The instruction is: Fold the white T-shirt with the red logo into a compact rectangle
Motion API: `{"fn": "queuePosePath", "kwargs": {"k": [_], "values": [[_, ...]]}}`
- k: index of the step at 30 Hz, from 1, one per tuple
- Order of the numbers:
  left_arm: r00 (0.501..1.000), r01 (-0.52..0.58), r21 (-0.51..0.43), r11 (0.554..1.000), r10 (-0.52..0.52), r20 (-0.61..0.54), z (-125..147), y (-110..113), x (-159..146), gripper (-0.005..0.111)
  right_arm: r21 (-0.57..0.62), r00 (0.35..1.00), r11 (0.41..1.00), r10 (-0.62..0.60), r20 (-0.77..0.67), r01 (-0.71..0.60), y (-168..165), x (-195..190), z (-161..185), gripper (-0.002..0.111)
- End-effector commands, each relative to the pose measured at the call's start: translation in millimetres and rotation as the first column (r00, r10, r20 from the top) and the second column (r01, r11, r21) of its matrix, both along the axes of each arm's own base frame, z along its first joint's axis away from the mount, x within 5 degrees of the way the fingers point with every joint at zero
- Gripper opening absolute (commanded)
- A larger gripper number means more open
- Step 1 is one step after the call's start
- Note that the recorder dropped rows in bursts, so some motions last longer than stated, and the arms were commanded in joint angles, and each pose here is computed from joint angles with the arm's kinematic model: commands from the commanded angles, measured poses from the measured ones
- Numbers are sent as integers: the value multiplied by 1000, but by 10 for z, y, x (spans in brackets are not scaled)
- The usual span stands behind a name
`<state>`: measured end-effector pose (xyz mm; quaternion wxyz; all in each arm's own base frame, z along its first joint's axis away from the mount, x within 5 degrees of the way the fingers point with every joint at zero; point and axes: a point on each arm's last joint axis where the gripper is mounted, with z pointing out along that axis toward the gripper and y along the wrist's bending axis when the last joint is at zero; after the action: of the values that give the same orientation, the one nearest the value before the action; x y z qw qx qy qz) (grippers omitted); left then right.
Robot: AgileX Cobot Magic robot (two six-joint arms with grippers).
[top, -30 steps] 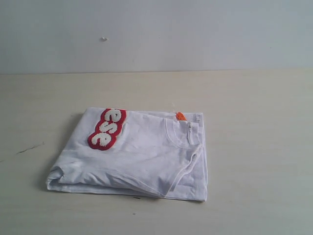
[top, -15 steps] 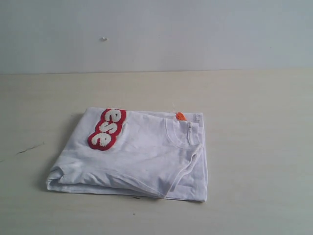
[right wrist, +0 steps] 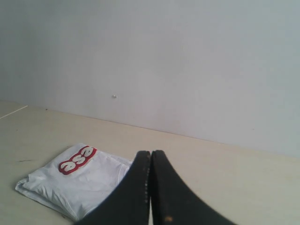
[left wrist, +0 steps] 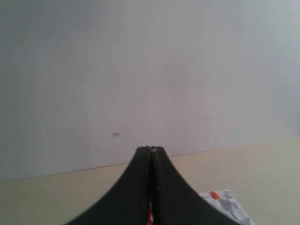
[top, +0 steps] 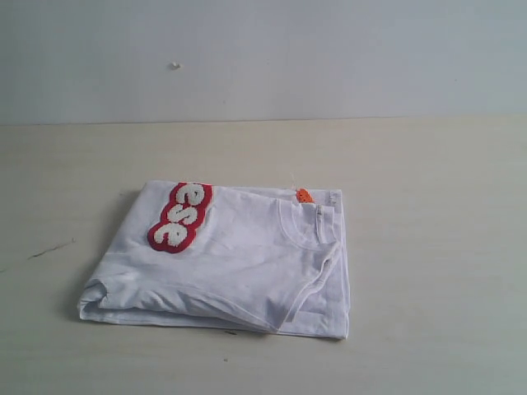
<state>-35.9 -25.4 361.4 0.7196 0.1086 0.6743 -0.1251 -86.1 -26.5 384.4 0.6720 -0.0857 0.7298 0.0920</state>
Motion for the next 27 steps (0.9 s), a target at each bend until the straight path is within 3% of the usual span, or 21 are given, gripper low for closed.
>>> {"fn": "queuePosePath", "kwargs": {"k": [1,5,27], "values": [[994,-107,-1,994,107,-2,-1,-33,28,0,0,1000,1000,-3,6,3,-2,-10,11,0],[989,-147,-1,989,147,-2,-1,-46,40,0,0,1000,1000,-3,6,3,-2,-10,11,0],[989,-147,-3,989,147,-7,-15,-46,53,0,0,1000,1000,-3,6,3,-2,-10,11,0]]}}
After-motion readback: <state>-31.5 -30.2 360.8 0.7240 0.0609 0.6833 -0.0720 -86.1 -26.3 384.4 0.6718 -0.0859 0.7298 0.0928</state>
